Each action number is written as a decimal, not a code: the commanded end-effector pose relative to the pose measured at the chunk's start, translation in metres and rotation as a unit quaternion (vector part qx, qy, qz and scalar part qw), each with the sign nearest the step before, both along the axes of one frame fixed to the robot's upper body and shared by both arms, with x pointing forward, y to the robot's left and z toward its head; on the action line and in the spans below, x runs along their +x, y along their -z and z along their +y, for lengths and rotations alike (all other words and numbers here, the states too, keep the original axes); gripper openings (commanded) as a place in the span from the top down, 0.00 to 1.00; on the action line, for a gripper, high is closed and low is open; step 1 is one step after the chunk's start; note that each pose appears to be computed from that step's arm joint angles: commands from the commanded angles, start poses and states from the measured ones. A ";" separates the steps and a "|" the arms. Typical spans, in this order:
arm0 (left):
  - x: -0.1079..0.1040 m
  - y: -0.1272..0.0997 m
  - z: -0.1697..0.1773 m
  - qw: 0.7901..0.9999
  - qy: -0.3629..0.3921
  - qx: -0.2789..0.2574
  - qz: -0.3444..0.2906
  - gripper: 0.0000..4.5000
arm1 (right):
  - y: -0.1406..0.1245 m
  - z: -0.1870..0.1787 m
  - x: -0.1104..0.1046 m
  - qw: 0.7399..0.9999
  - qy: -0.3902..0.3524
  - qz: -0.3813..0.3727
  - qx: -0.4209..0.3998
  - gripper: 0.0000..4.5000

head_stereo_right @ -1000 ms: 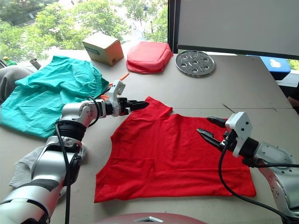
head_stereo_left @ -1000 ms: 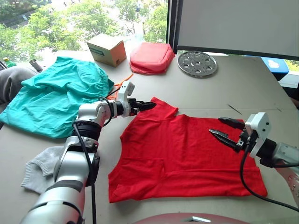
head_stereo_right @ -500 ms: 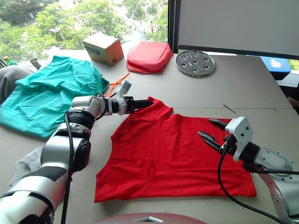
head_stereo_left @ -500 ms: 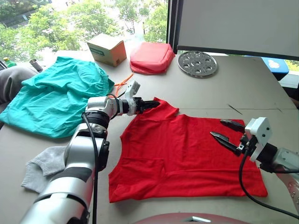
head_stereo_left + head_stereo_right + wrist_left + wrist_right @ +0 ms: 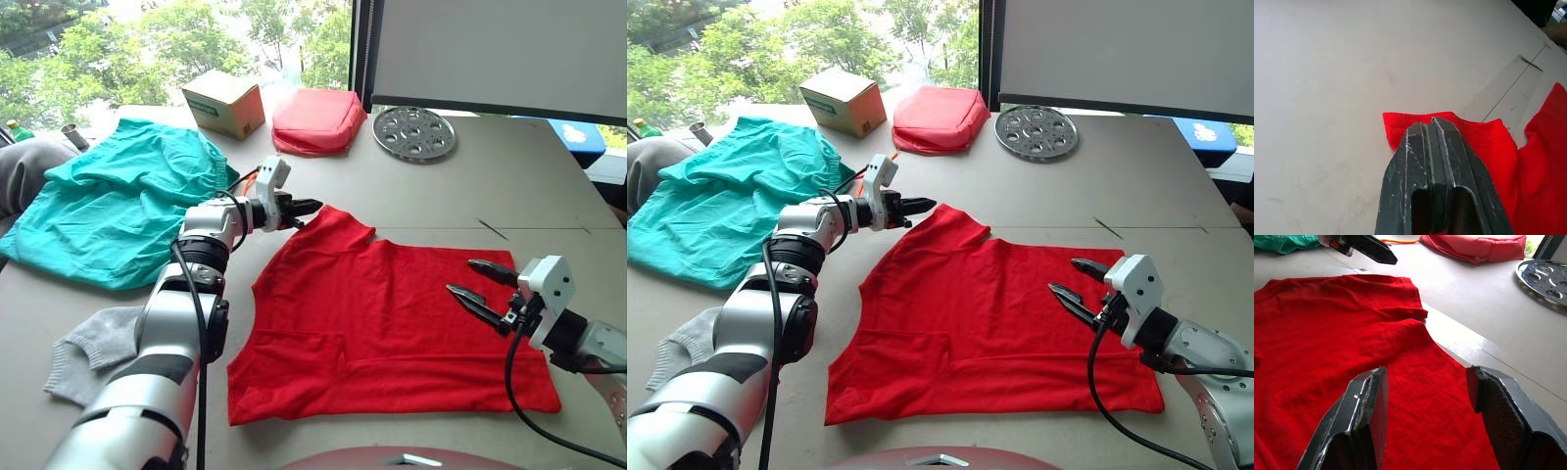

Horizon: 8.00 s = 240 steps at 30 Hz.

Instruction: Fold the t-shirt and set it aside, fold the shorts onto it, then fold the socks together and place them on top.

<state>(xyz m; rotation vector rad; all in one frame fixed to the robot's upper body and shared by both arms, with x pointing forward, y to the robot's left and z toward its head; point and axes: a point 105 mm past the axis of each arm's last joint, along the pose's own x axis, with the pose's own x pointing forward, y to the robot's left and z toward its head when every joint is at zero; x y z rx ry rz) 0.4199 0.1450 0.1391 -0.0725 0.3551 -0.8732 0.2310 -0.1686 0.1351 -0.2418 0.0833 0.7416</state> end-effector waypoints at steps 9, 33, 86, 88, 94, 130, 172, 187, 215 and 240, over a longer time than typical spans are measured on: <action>0.001 0.006 -0.001 0.998 -0.015 0.052 0.008 0.55 | -0.009 0.000 0.002 0.999 -0.005 -0.028 -0.015 0.40; -0.021 0.051 -0.044 0.987 0.053 0.139 -0.061 0.99 | -0.007 0.001 -0.004 0.999 0.016 -0.030 -0.014 0.40; -0.114 0.017 0.007 0.886 0.225 0.162 -0.372 1.00 | 0.008 -0.072 0.078 0.954 0.207 0.156 -0.153 0.22; -0.115 0.015 0.007 0.901 0.215 0.145 -0.349 0.93 | 0.010 -0.074 0.080 0.950 0.208 0.163 -0.164 0.03; -0.130 0.011 0.018 0.953 0.186 0.082 -0.226 0.35 | 0.009 -0.075 0.085 0.951 0.203 0.157 -0.172 0.00; -0.131 0.028 -0.014 0.996 -0.028 -0.076 0.036 0.98 | 0.012 -0.096 0.092 0.938 0.239 0.147 -0.205 0.00; -0.155 0.020 -0.028 0.993 -0.032 -0.114 0.028 1.00 | 0.035 -0.077 0.104 0.929 0.205 0.300 -0.074 0.69; -0.148 0.018 -0.029 0.994 -0.019 -0.103 0.023 1.00 | 0.028 -0.084 0.090 0.943 0.196 0.240 -0.118 0.79; -0.152 0.016 -0.032 0.994 -0.021 -0.106 0.022 1.00 | 0.029 -0.100 0.107 0.930 0.242 0.248 -0.124 0.36; -0.142 0.010 -0.025 0.993 -0.039 -0.109 0.000 1.00 | 0.000 -0.092 0.109 0.954 0.218 0.175 -0.107 0.99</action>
